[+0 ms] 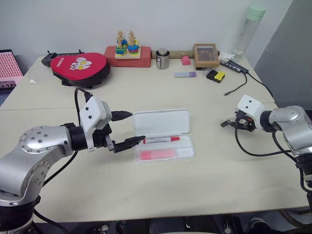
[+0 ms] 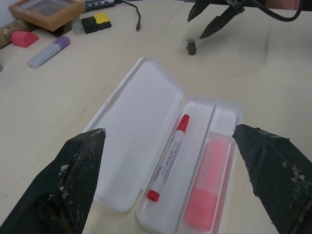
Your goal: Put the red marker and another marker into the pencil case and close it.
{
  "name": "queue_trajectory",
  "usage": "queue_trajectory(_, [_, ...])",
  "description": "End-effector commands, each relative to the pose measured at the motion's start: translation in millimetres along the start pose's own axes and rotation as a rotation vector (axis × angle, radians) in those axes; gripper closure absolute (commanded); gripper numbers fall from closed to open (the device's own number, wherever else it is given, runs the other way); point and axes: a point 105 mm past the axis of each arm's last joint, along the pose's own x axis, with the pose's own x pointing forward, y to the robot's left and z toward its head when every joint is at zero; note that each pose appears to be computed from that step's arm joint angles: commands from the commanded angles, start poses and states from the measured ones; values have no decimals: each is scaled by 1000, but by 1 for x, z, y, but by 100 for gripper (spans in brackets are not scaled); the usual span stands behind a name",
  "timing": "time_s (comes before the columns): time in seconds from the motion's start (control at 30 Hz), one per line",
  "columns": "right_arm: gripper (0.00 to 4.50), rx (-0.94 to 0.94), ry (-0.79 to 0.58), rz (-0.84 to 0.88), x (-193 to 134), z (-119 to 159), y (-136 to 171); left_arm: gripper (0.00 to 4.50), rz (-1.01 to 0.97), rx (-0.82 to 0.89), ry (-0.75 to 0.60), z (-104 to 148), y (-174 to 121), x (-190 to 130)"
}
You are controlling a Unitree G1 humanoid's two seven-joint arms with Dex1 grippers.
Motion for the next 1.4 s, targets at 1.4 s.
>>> queue_trajectory(1.4, [170,31,-23,-60,34,6,-10,1,22,24,-51,7,-3,11])
